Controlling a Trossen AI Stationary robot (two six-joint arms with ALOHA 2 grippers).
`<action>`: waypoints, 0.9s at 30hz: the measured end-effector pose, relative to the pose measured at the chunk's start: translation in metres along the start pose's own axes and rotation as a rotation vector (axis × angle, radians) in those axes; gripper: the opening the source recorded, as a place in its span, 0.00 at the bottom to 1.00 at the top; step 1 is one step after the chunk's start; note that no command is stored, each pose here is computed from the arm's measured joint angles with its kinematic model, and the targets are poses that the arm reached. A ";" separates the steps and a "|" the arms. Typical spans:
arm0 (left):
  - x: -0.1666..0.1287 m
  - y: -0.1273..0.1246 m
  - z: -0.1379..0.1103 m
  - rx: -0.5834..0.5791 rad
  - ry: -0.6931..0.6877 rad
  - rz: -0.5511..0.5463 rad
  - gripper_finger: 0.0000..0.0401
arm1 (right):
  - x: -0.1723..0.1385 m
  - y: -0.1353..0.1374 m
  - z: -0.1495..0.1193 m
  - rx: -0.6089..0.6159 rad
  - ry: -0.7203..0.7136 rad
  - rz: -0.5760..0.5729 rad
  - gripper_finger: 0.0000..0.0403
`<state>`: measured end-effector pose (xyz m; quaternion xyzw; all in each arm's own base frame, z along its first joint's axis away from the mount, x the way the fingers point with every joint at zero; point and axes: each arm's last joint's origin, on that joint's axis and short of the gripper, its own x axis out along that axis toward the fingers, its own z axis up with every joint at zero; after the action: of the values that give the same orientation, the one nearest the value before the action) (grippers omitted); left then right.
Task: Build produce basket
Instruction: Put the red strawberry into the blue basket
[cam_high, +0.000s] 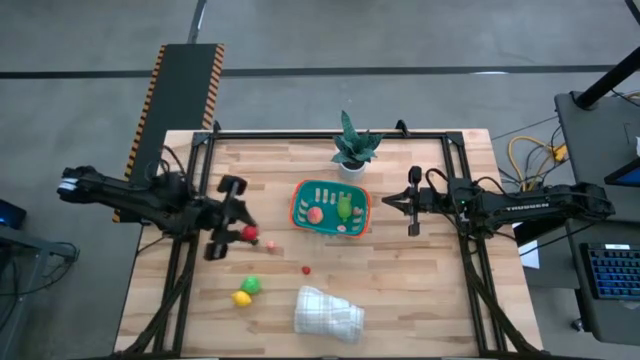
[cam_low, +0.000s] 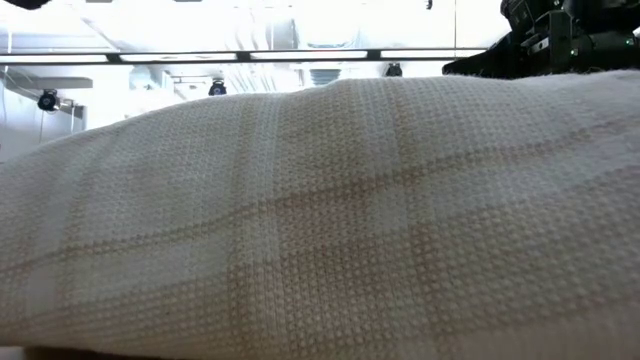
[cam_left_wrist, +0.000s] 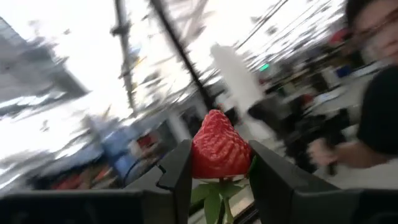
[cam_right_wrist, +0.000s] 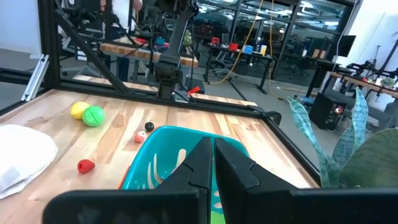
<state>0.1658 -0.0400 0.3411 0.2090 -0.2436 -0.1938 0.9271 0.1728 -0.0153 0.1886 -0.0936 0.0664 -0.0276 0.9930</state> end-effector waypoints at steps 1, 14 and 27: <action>-0.002 0.000 0.004 0.001 -0.026 -0.039 0.27 | 0.000 0.000 0.000 -0.003 0.000 0.000 0.02; -0.015 -0.003 0.001 0.015 -0.022 0.060 0.27 | 0.000 0.000 0.000 -0.005 0.000 0.000 0.02; 0.001 0.013 -0.022 0.163 0.417 0.631 0.27 | 0.000 0.000 0.000 -0.006 -0.003 -0.001 0.02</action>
<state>0.1817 -0.0231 0.3308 0.2315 -0.1166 0.1676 0.9512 0.1728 -0.0153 0.1889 -0.0966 0.0652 -0.0277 0.9928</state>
